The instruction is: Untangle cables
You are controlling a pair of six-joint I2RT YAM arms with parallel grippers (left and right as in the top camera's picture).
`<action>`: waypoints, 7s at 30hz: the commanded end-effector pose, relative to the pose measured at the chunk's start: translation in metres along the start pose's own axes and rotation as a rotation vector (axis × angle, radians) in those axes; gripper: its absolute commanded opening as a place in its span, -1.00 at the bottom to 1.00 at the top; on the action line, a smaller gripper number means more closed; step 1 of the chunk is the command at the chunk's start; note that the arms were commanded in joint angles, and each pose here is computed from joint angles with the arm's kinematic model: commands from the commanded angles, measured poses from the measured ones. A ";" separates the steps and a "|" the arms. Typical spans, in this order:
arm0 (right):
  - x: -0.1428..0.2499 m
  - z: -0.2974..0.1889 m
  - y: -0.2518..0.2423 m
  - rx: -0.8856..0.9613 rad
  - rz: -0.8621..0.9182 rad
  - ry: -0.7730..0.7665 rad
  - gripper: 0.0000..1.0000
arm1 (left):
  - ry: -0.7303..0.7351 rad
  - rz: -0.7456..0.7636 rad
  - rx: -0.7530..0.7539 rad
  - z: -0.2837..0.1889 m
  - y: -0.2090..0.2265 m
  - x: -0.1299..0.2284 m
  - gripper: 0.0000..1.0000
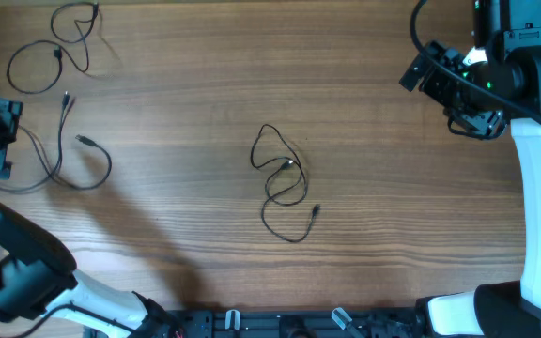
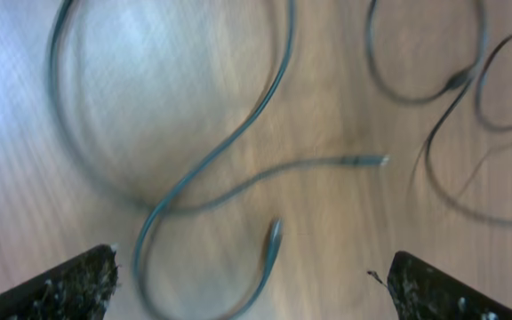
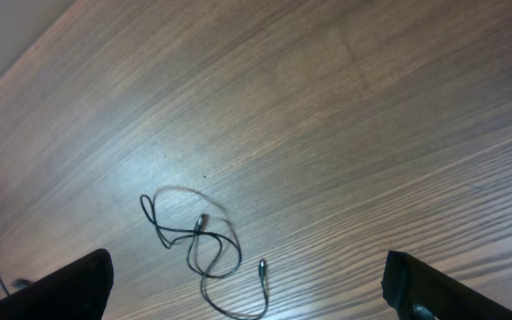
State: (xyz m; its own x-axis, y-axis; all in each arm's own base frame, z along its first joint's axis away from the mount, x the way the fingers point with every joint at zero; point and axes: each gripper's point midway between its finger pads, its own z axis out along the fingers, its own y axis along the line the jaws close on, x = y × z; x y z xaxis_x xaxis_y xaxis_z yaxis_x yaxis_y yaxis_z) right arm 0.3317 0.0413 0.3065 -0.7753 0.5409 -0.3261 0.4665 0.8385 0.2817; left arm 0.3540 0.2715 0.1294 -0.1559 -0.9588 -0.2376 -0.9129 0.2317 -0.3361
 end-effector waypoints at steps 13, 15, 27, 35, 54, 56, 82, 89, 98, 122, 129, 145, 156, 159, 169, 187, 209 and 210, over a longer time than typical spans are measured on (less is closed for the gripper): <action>0.015 0.004 -0.001 0.005 -0.026 0.070 0.98 | 0.073 0.005 -0.284 0.080 0.076 0.047 0.42; 0.014 0.004 -0.001 0.004 -0.023 0.070 0.98 | 0.035 0.006 -0.249 0.083 0.068 0.038 0.42; 0.016 0.004 0.006 -0.032 -0.016 0.083 0.98 | 0.087 0.002 -0.235 0.114 0.070 0.048 0.04; 0.016 0.004 0.006 -0.032 -0.018 0.084 0.98 | -0.023 0.013 -0.140 0.119 0.047 0.021 -0.92; 0.012 0.004 0.010 -0.046 0.010 0.065 0.98 | -0.187 0.116 -0.078 0.119 0.010 -0.002 -0.92; 0.011 0.004 0.010 -0.048 0.009 0.062 0.98 | -0.221 0.057 -0.142 0.117 0.023 -0.006 -0.92; 0.016 0.004 0.006 -0.031 -0.026 0.084 0.98 | -0.171 0.021 -0.011 0.107 -0.012 -0.010 0.14; 0.016 0.004 0.006 -0.032 -0.027 0.082 0.98 | -0.256 0.056 0.071 0.056 -0.039 -0.025 0.99; 0.016 0.004 0.006 -0.033 -0.079 0.083 0.99 | 0.311 0.280 0.406 -0.032 -0.103 0.139 0.99; 0.038 0.004 0.014 -0.115 -0.273 0.195 1.00 | 0.252 1.024 0.158 -0.021 -0.092 0.426 0.73; 0.038 0.004 0.015 -0.115 -0.274 0.195 1.00 | 0.276 1.165 0.113 0.017 -0.083 0.441 0.82; 0.038 0.004 0.014 -0.115 -0.272 0.195 0.99 | 0.146 1.336 0.153 0.062 -0.103 0.445 0.29; 0.038 0.004 0.014 -0.115 -0.272 0.195 0.99 | 0.151 1.400 0.086 0.073 -0.085 0.459 0.00; 0.038 0.004 0.014 -0.115 -0.273 0.195 1.00 | 0.141 1.403 0.062 0.074 -0.082 0.455 -0.32; 0.038 0.004 0.015 -0.115 -0.273 0.195 1.00 | 0.110 1.373 0.140 0.040 -0.106 0.451 -0.92; 0.040 0.003 0.020 -0.148 -0.272 0.206 0.99 | 0.023 1.141 0.743 -0.209 -0.155 0.405 -0.24; 0.042 0.003 0.021 -0.157 -0.273 0.212 0.99 | 0.037 1.346 0.268 0.068 -0.145 0.469 0.26; 0.042 0.003 0.021 -0.156 -0.273 0.212 0.99 | 0.039 1.347 0.265 0.070 -0.144 0.469 0.25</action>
State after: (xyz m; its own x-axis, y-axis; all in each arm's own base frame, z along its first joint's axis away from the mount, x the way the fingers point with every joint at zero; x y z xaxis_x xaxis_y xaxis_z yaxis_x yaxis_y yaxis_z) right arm 0.3090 0.0774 0.3008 -0.9310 0.2845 -0.2285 0.1952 0.9174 0.3469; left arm 0.4414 -0.1978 0.0165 -0.8575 0.0071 -0.5144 0.0302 0.9989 -0.0366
